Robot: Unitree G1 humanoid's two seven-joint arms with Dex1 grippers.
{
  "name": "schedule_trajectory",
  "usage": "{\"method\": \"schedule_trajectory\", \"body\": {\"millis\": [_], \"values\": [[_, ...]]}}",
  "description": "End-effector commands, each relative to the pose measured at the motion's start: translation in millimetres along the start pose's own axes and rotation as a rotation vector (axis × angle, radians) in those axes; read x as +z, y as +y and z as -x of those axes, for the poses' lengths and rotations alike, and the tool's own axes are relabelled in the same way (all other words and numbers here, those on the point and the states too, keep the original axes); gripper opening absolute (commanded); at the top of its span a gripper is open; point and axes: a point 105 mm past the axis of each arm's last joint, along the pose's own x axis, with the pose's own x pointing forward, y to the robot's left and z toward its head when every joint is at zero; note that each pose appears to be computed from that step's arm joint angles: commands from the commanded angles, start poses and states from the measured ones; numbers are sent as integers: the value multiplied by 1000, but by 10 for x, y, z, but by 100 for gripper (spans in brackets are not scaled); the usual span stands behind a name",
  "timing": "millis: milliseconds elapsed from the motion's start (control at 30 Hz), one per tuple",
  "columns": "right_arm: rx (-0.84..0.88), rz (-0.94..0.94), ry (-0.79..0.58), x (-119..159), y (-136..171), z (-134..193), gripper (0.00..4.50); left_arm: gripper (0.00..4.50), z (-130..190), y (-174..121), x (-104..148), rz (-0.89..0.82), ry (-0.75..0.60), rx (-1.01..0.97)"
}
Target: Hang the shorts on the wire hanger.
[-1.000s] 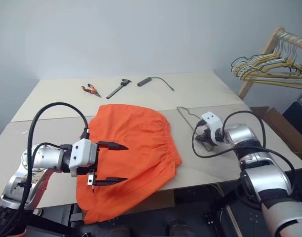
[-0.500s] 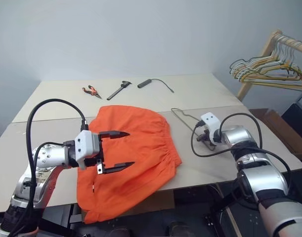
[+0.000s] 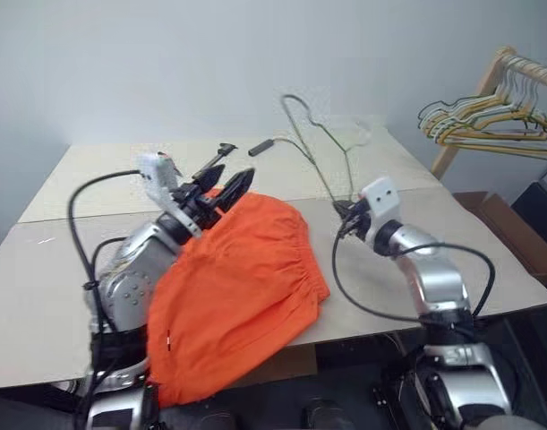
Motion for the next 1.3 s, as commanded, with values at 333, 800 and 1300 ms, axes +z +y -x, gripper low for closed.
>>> {"method": "schedule_trajectory", "body": {"millis": [333,800,1300], "values": [[110,236,-217,523,508,1,2,450,-186,-29,148,154,-99,55],[122,240,-192,444,564,1,0,19,-227,-37,104,136,-103,74],[174,265,-242,552,495,126,280,0,-90,-133,300,-64,-197,-44]]}}
